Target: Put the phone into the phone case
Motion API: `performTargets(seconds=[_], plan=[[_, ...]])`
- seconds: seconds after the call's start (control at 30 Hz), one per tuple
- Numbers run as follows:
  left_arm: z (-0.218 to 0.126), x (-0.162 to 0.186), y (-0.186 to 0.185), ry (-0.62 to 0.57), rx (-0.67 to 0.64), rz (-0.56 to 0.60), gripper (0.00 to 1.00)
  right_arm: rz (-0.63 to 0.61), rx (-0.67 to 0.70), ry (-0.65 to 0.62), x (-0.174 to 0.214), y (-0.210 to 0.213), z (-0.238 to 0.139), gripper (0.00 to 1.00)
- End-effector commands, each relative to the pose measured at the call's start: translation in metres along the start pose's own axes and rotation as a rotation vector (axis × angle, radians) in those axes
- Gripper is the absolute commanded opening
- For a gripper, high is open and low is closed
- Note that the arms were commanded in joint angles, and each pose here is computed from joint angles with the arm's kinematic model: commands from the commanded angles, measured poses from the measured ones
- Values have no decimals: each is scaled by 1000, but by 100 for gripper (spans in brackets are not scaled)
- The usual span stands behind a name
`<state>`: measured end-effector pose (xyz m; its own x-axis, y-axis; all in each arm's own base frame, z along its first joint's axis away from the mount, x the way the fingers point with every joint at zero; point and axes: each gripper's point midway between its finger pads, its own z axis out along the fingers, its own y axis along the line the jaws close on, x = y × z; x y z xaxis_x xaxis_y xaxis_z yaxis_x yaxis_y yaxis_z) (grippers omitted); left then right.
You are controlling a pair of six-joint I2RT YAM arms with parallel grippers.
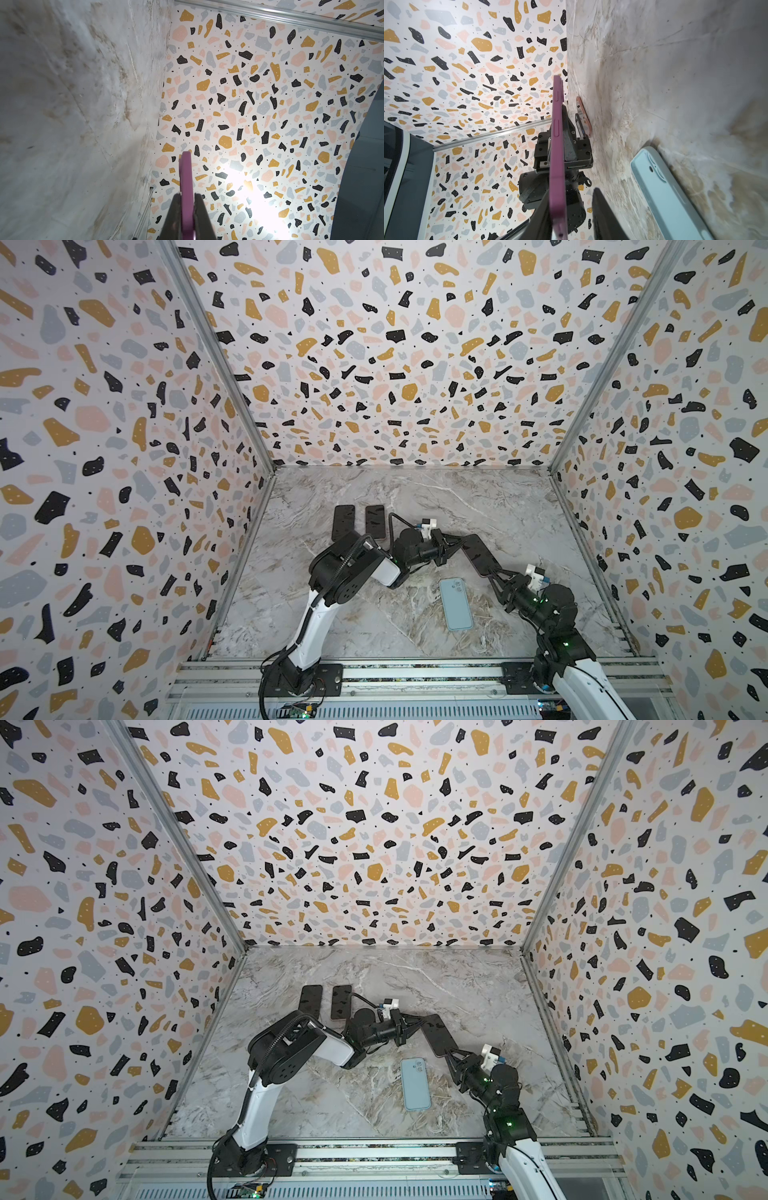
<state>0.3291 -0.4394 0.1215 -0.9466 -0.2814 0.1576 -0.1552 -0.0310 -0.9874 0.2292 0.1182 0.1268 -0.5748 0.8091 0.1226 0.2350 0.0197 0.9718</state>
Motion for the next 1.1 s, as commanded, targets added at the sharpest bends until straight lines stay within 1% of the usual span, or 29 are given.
performTargets(seconds=[0.0,0.3,0.47,0.57,0.67,0.73,0.8,0.9,1.0,1.07], plan=[[-4,12,-47,26,133,57,0,-18,-43,-31,-5,14,-1,29],[-4,11,-45,19,122,65,0,-23,-49,-24,-4,19,-1,16],[-4,10,-41,12,87,81,0,-35,-60,-15,-2,25,-1,8],[-5,10,-36,7,44,108,0,-38,-52,-5,-1,26,0,5],[-10,12,-26,1,-14,143,27,-32,-32,-2,-2,24,1,3],[-15,13,-20,0,-57,173,39,-40,-8,-6,-4,23,1,1],[-22,12,-13,8,-118,217,44,-51,18,-12,-7,22,1,0],[-39,9,9,17,-301,339,47,-81,42,-16,-13,26,1,0],[-61,8,32,61,-554,515,48,-120,63,-2,-19,31,3,0],[-82,4,46,101,-745,635,49,-132,80,13,-25,30,4,0]])
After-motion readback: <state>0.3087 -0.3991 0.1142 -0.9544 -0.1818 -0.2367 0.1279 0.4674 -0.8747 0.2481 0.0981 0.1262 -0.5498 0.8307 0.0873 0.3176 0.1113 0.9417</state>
